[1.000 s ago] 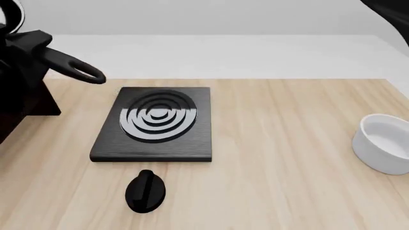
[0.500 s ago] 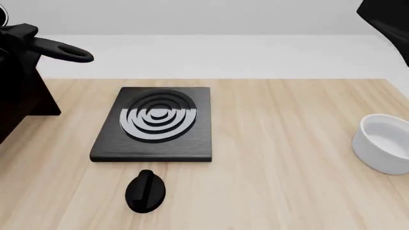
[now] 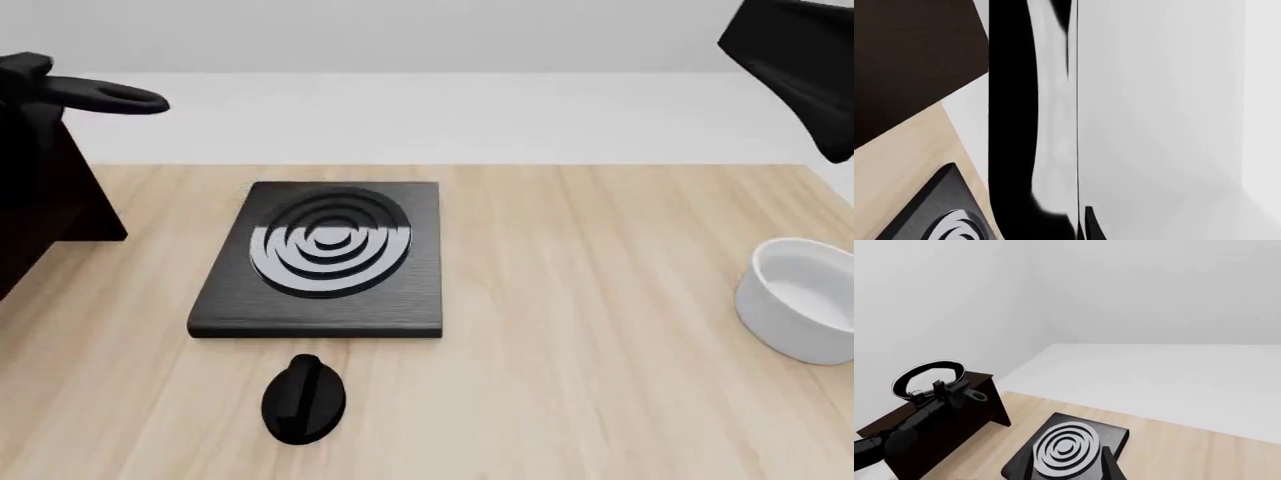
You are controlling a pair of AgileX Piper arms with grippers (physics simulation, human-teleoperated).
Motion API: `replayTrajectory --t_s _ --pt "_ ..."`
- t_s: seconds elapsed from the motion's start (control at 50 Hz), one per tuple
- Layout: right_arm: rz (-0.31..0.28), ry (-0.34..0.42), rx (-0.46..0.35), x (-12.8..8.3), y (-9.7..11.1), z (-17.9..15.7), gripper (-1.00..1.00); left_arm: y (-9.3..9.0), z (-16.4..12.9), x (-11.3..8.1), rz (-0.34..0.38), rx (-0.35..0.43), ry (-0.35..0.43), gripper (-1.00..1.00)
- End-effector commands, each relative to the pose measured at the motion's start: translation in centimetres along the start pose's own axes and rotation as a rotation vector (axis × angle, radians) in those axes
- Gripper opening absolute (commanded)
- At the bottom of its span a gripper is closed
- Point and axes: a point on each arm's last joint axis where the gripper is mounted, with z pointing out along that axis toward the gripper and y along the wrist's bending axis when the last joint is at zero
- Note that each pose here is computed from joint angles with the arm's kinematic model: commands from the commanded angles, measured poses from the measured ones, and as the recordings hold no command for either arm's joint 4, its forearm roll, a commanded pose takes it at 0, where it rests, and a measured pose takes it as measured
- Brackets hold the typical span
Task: Put the frying pan on the cabinet shelf.
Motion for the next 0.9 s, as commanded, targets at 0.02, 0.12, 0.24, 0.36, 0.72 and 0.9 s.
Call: replayTrajectory --t_s 0.02,0.12,0.24,0.36,0.72,0.9 --pt "0.009 0.014 -0.002 0.5 0.0 0.2 1.0 -0.3 0.6 -1.2 0.06 0.033 -0.035 -1.0" --pt "0.009 0.019 -0.001 0.7 -0.1 0.4 1.0 0.3 0.9 -1.6 0.045 0.026 -0.058 -1.0" --pt "0.013 0.03 -0.005 1.1 -0.1 0.7 1.0 1.1 1.2 -2.0 0.033 0.015 -0.078 -1.0" --pt "0.014 0.036 -0.003 1.3 -0.2 1.0 1.0 2.3 1.4 -2.3 0.022 -0.007 -0.092 -1.0" --pt "0.009 0.05 0.001 1.7 -0.3 1.3 1.0 5.0 2.2 -3.2 0.028 -0.055 -0.141 -1.0" --pt "0.01 0.047 0.008 1.7 -0.4 1.3 1.0 5.4 2.4 -3.5 0.021 -0.061 -0.15 -1.0"
